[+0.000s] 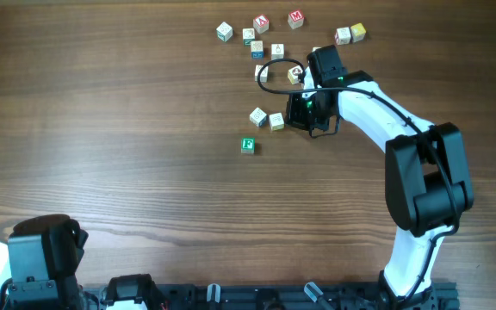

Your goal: Form a circle

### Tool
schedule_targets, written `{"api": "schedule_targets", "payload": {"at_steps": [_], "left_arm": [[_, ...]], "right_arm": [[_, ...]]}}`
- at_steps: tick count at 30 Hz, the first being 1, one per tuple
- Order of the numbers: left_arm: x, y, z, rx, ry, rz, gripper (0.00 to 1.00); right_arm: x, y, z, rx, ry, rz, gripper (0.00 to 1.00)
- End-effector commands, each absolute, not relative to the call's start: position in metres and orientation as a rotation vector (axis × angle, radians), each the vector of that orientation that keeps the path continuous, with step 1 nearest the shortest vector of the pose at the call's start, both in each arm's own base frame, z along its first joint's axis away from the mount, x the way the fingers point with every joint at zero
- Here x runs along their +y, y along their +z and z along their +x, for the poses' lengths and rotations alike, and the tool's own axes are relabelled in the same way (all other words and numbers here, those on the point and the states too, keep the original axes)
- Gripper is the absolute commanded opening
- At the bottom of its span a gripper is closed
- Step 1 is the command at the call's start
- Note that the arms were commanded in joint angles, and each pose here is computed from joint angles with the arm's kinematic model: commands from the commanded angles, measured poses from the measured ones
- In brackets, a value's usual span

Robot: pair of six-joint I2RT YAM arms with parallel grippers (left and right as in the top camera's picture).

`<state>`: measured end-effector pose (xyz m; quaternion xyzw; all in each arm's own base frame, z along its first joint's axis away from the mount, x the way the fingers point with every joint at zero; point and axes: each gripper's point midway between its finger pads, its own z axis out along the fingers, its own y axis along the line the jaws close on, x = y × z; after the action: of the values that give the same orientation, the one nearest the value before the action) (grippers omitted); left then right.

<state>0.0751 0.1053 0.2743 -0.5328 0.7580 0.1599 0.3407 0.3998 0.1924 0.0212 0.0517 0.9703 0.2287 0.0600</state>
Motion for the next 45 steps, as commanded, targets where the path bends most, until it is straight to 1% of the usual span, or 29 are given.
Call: {"api": "schedule_targets", "payload": {"at_steps": [1, 3, 10, 19, 23, 45], "left_arm": [[0.106, 0.275, 0.074, 1.954, 0.414, -1.405, 1.0], [0.106, 0.275, 0.074, 1.953, 0.415, -1.405, 1.0], [0.106, 0.275, 0.074, 1.954, 0.414, -1.405, 1.0], [0.106, 0.275, 0.074, 1.954, 0.415, -1.405, 1.0], [0.106, 0.275, 0.074, 1.954, 0.415, -1.404, 1.0], [0.106, 0.275, 0.074, 1.953, 0.415, -1.405, 1.0]], "right_arm": [[0.195, 0.033, 0.409, 2.892, 0.683, 0.121, 0.04], [0.191, 0.032, 0.413, 2.879, 0.65, 0.156, 0.05], [0.191, 0.038, 0.434, 2.79, 0.619, 0.143, 0.05], [0.192, 0.035, 0.436, 2.778, 0.586, 0.14, 0.05], [0.182, 0.031, 0.439, 2.774, 0.496, 0.222, 0.04], [0.199, 0.031, 0.428, 2.802, 0.558, 0.172, 0.04]]}}
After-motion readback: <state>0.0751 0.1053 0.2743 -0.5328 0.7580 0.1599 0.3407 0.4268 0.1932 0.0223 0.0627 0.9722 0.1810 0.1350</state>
